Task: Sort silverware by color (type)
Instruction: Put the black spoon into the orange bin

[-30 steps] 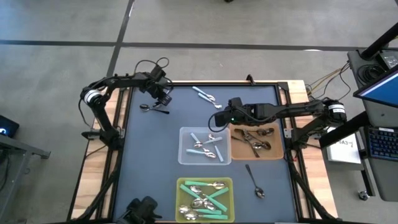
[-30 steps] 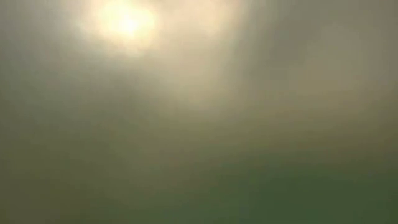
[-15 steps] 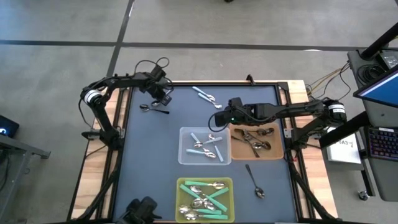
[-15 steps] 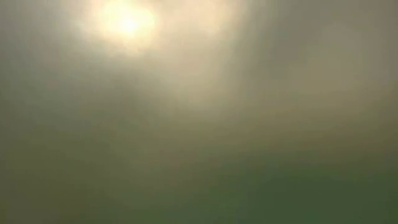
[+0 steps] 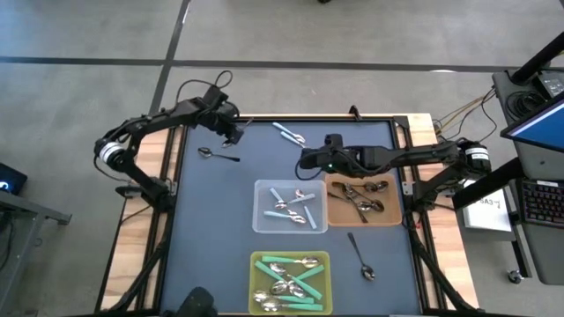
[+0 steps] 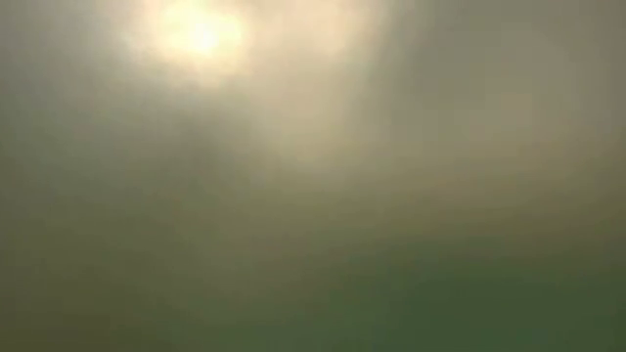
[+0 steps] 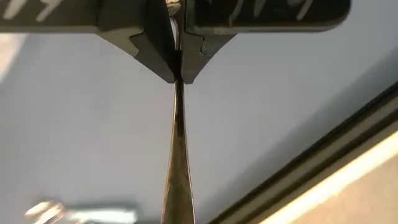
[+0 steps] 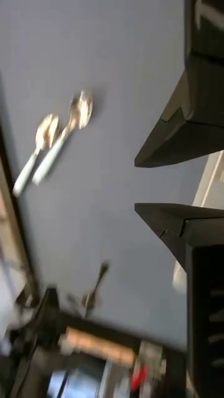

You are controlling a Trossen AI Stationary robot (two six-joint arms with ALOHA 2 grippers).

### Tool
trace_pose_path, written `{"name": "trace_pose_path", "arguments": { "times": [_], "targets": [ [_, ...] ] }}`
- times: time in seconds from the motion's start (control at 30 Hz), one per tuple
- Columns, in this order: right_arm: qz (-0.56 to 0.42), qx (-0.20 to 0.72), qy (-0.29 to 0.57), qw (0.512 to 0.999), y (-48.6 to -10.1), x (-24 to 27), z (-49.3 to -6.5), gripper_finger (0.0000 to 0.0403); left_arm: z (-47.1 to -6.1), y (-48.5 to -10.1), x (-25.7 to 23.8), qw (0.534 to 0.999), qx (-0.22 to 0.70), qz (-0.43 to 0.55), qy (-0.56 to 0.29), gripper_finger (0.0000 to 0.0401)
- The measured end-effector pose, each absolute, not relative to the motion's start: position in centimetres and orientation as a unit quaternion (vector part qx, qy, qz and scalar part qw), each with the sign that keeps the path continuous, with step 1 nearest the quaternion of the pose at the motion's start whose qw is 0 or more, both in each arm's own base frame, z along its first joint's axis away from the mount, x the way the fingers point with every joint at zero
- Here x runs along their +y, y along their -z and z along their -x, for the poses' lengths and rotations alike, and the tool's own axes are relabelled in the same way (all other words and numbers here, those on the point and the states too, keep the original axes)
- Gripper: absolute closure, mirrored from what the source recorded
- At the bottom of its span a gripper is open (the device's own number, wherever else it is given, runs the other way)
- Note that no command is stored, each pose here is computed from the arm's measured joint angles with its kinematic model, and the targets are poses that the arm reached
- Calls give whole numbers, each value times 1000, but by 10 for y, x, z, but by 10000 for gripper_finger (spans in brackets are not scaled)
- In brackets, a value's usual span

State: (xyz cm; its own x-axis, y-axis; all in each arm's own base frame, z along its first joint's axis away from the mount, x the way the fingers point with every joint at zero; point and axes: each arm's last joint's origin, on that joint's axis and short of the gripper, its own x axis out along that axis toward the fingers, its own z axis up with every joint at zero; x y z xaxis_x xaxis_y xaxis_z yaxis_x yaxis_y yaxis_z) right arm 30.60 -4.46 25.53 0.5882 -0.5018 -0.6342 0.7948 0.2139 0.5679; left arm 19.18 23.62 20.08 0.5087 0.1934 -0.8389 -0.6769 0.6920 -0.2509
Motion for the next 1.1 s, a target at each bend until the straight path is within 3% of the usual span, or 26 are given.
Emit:
{"name": "trace_pose_path", "arguments": {
  "times": [0.23, 0.4, 0.57, 1.1],
  "targets": [
    [-477, 80, 387, 785, -255, -58, -330, 260, -212, -218, 212, 842, 393, 282, -239, 401],
    [-531, 43, 394, 749, -234, -70, -347, 236, -234, -225, 198, 864, 363, 272, -217, 401],
    [-561, 17, 396, 727, -217, -80, -364, 237, -245, -228, 189, 872, 351, 272, -205, 401],
    [-530, 3, 351, 772, -211, -115, -427, 246, -258, -228, 171, 872, 355, 281, -184, 401]
  ]
}}
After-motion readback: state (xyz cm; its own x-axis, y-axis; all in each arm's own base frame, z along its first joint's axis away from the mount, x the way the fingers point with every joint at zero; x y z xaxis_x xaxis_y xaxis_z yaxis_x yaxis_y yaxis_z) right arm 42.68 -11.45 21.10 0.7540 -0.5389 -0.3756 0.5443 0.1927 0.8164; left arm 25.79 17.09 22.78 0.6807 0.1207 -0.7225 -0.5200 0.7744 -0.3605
